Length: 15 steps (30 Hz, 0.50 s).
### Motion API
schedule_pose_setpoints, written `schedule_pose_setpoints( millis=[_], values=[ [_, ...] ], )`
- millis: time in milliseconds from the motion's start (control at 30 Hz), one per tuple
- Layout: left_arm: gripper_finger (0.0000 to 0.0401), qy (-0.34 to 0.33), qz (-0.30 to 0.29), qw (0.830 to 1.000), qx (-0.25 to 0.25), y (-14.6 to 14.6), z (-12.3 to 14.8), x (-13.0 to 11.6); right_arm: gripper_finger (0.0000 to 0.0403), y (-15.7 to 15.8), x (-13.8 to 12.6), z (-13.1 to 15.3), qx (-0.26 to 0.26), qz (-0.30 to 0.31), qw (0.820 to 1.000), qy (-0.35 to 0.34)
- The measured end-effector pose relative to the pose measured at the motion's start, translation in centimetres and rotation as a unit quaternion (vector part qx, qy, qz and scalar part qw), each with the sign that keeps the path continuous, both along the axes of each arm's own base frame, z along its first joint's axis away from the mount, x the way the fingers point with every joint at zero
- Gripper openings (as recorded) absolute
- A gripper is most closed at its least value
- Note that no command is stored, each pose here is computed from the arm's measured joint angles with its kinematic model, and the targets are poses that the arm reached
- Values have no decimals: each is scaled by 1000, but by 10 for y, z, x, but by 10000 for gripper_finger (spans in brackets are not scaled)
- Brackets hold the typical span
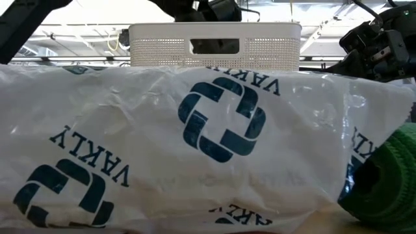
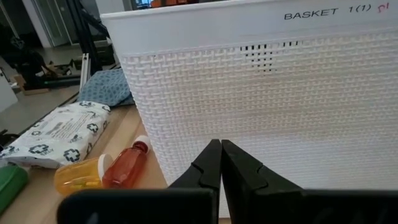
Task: Pick & place medical supplies in basket/bin
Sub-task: Put the white medicine bottle into the bin
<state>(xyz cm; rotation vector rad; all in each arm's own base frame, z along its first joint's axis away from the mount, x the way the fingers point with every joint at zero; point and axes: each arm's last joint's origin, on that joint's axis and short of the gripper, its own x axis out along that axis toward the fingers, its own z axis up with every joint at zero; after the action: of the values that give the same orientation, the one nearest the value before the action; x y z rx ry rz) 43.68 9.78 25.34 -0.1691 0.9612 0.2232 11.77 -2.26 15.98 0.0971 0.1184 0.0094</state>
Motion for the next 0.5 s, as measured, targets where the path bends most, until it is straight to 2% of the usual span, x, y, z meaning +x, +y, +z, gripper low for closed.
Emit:
schedule_pose_setpoints(
  millis=[300,500],
  values=[
    [180,34,-18,999,-24,-3,-31,10,4,0,0,0,13,-1,1000,2],
    [180,75,-23,996,-37,-3,-66,18,4,0,0,0,10,-1,1000,1]
  ],
)
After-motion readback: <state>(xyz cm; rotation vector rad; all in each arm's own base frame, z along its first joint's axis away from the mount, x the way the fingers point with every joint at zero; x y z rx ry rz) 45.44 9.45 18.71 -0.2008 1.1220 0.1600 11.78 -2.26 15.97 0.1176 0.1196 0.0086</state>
